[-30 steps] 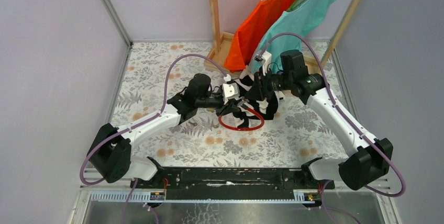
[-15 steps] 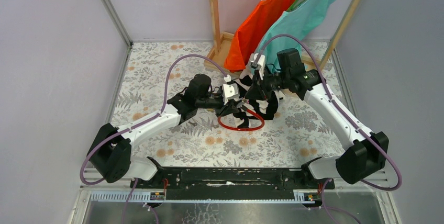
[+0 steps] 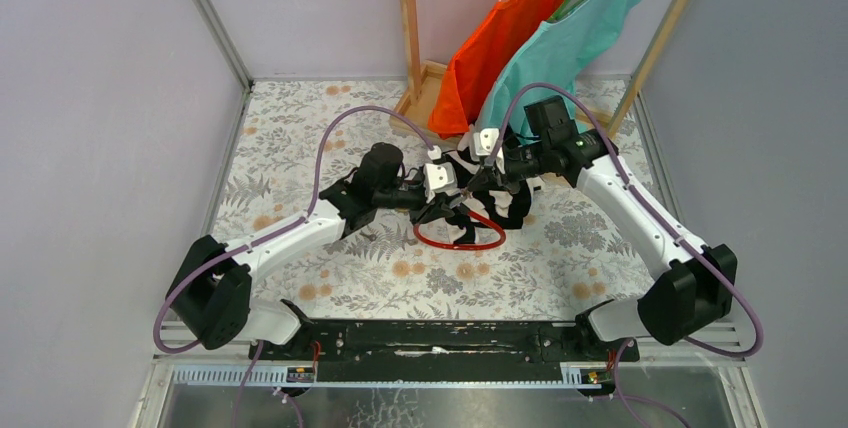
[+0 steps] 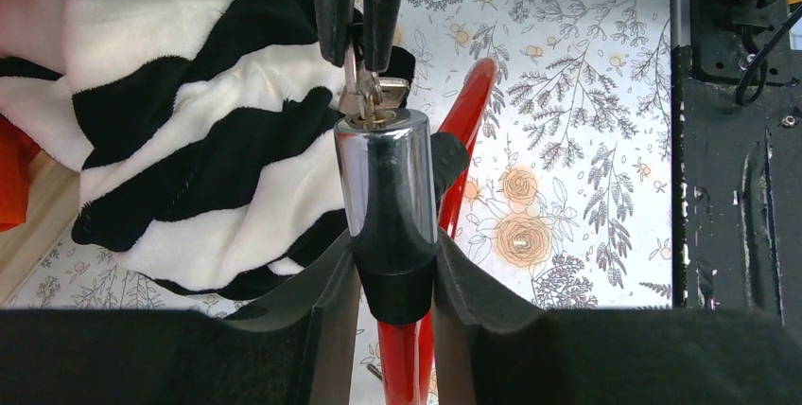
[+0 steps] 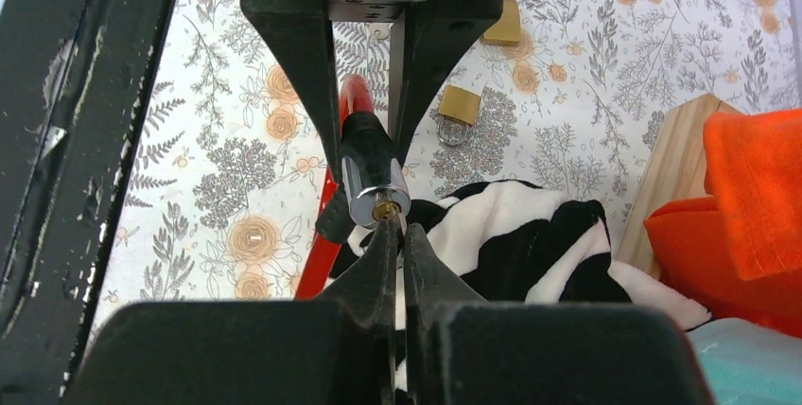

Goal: Lock with the key
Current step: Lock the lock.

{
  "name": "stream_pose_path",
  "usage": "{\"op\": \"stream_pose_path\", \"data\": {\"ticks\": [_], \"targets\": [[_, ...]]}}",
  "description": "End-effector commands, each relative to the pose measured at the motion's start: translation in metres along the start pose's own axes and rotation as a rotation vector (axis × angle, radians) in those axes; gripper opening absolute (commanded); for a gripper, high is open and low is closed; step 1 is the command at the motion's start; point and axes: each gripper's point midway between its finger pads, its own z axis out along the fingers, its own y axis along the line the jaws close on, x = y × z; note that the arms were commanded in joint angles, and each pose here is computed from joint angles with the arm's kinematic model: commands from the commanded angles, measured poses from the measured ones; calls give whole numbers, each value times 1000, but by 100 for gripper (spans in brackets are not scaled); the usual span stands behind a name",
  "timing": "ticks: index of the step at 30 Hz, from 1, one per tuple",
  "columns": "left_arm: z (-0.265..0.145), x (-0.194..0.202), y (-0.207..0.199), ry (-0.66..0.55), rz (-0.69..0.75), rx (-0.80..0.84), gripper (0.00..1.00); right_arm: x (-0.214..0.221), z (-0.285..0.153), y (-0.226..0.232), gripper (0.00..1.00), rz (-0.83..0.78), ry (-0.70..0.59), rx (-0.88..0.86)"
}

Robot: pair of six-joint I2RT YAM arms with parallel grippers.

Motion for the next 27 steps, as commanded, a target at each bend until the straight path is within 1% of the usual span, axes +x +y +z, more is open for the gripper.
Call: {"op": "stream_pose_path", "data": {"ticks": [1,10,14,20,24,27], "targets": [[-3,-6,-18,-28,38,69,0,10,-1,-18,0,-178,65,7],[-2,-4,-20,-27,44,83,0,10,-8,-21,0,-229,103,17],[-3,-4,-21,-28,55,83,0,6,-10,-23,1,-191,100,35],[-4,-5,-20,-29,61,78,0,7,-7,-8,25,-58,88,-29],[-4,-4,-20,-28,58,82,0,12,-5,0,34,-42,87,-58],[-4,-4,-20,-27,58,82,0,11,-3,2,36,-34,71,-65]]}}
